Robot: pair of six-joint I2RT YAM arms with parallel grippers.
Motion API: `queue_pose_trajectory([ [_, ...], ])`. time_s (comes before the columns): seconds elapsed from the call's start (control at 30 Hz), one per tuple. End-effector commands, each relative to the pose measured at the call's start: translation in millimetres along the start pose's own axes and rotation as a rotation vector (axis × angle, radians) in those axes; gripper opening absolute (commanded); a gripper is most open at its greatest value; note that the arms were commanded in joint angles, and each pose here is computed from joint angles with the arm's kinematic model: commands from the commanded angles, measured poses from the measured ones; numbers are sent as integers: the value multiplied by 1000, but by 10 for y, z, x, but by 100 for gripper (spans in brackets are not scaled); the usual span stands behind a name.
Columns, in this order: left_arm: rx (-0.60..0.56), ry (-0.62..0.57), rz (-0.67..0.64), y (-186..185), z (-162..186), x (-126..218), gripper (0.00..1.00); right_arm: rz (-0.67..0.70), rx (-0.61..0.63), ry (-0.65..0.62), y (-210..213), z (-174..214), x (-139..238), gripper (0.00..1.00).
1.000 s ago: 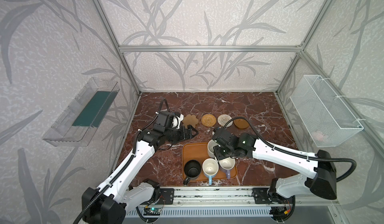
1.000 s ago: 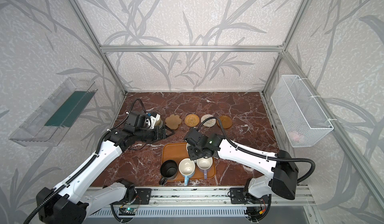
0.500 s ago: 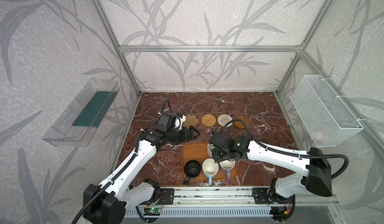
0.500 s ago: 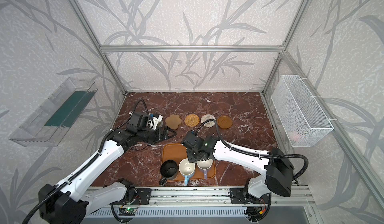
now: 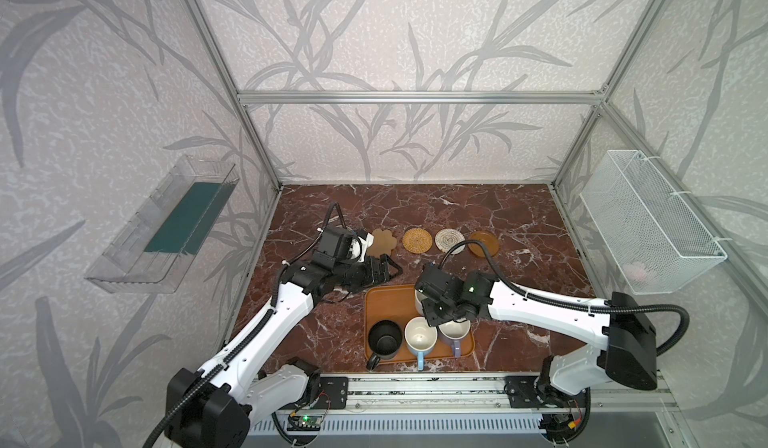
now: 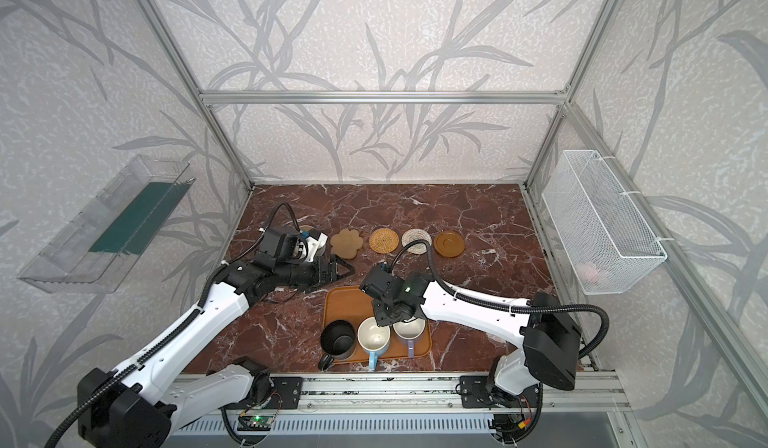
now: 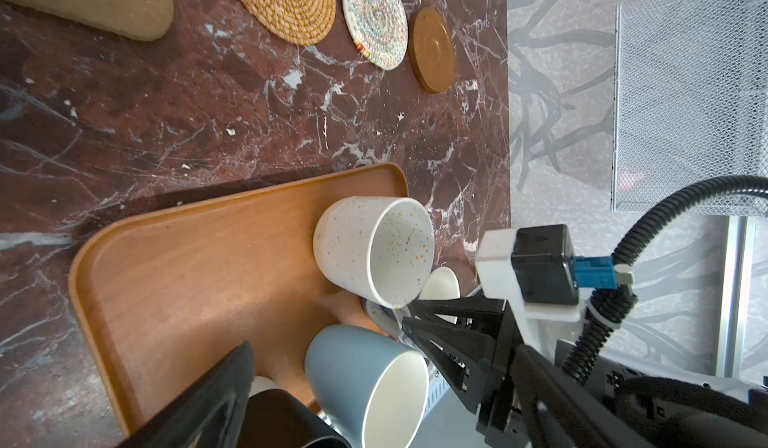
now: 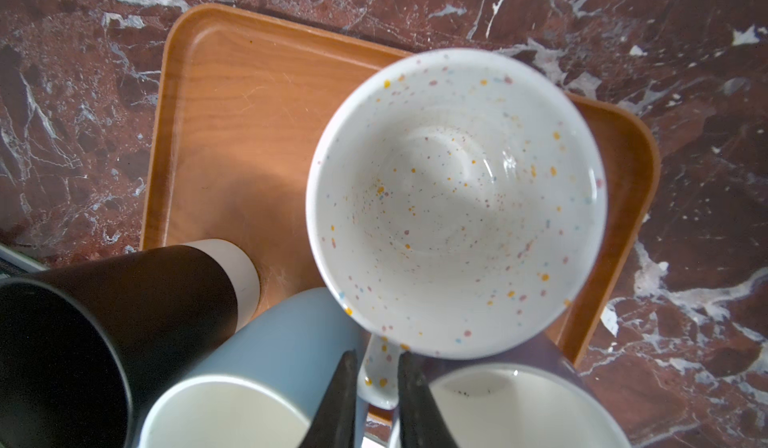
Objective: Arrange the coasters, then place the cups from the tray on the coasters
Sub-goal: 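Lower right gripper onto the white speckled mug handle on the tray and close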
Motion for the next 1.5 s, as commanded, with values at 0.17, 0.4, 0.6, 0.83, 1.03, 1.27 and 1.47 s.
queue_pose_trajectory([
  [0.17,-25,-21,11,-54,11,65,99,44,-7,2,-51,-30,-123,21],
  [0.4,-48,-43,-54,-36,15,147,99,65,-11,-1,-48,-70,-193,21],
  [0.6,-57,-36,-62,-40,25,165,99,92,-12,3,-47,-113,-230,23],
  [0.83,-53,-35,-67,-17,35,150,99,112,-26,7,-80,-132,-267,32],
  [1.03,-59,-37,-73,-16,27,151,99,106,-25,-2,-60,-173,-305,30],
  [1.27,-63,-37,-75,-17,30,158,99,106,-16,13,-32,-175,-392,31],
  [1.47,-65,-36,-86,-11,37,165,99,118,-36,24,-88,-240,-479,30],
])
Point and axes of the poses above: each gripper's point midway between its finger pads, its own x axis back along the fingers, its own y axis along the line the jaws close on, z = x × y, the point moved 8 cm from there along x, back along the fingers, and after that the axes turned 10 degrees about -x, right-handed, at the moved point
